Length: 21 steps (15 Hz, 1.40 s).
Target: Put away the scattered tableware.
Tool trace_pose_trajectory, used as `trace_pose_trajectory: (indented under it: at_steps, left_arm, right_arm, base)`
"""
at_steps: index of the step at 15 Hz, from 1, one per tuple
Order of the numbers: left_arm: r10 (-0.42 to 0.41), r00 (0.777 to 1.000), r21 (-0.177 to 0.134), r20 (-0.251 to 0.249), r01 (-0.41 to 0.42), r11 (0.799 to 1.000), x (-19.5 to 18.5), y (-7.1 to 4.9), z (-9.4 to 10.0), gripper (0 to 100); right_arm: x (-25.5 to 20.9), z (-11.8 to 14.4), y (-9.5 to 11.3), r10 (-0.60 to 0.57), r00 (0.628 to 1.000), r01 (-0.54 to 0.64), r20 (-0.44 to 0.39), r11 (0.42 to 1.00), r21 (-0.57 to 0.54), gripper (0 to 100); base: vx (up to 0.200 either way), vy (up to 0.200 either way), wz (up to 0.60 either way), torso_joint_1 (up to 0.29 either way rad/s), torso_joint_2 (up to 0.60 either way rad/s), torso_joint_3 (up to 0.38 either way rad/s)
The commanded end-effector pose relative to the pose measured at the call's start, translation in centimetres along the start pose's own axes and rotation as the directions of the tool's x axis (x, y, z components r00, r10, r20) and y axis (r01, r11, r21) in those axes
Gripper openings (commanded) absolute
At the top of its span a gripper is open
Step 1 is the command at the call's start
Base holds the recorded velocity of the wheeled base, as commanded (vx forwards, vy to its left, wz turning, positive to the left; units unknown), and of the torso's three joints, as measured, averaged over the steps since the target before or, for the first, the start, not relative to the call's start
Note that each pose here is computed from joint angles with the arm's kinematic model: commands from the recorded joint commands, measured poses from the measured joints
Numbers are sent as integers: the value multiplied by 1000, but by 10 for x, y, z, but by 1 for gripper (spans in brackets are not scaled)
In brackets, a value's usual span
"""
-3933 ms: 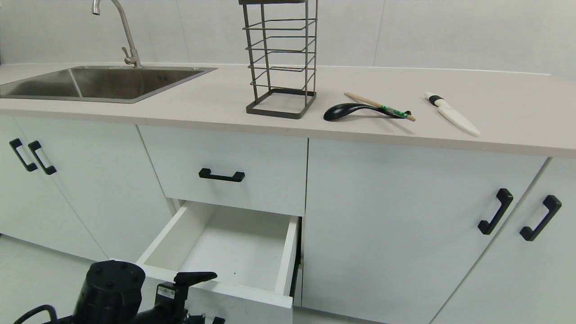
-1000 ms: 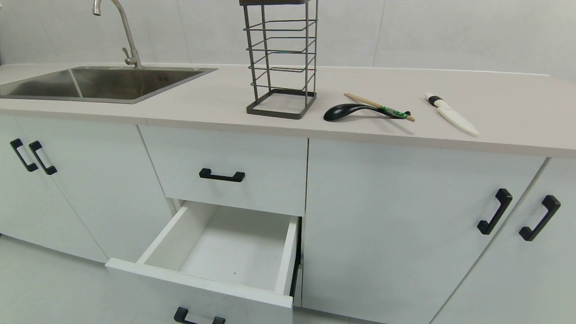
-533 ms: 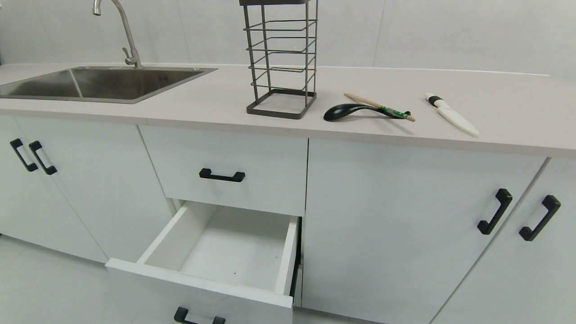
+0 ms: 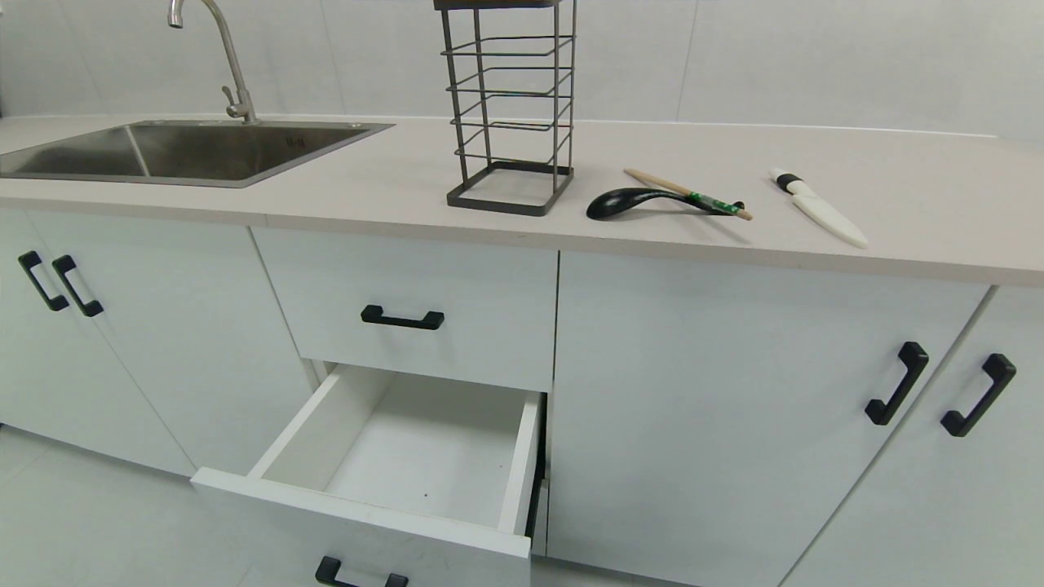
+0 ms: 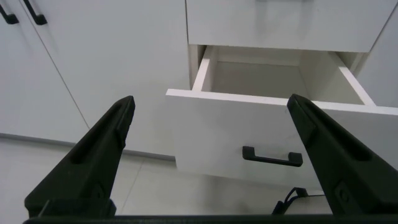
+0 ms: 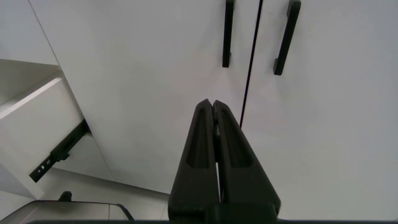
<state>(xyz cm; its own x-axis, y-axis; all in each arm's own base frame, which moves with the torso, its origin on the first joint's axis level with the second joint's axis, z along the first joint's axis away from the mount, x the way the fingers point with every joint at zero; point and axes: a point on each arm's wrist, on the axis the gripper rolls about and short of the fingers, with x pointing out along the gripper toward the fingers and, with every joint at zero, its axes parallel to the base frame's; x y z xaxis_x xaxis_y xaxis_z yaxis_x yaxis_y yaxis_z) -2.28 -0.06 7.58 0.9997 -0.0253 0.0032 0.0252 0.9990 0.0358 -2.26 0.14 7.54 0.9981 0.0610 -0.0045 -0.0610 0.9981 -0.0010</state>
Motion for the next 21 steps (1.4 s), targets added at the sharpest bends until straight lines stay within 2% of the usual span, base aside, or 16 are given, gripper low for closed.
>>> trace_pose_trajectory:
  at_steps: [1, 14, 19, 21]
  left_arm:
    - [-2, 1000, 10, 1, 2, 1000, 0, 0, 0, 100]
    - [-10, 1000, 29, 3, 10, 1000, 0, 0, 0, 100]
    - [-10, 1000, 29, 3, 10, 1000, 0, 0, 0, 100]
    - [-10, 1000, 29, 3, 10, 1000, 0, 0, 0, 100]
  right_arm:
    - [0, 0, 0, -1, 1000, 1, 0, 1000, 0, 0]
    - [0, 1, 0, 0, 1000, 0, 1, 1000, -13, 0]
    - [0, 0, 0, -1, 1000, 1, -2, 1000, 4, 0]
    - [0, 0, 0, -1, 1000, 1, -2, 1000, 4, 0]
  base:
    - [0, 0, 0, 0, 0, 0]
    - [0, 0, 0, 0, 0, 0]
    - [0, 0, 0, 196, -104, -92]
    - [0, 0, 0, 256, -474, -247]
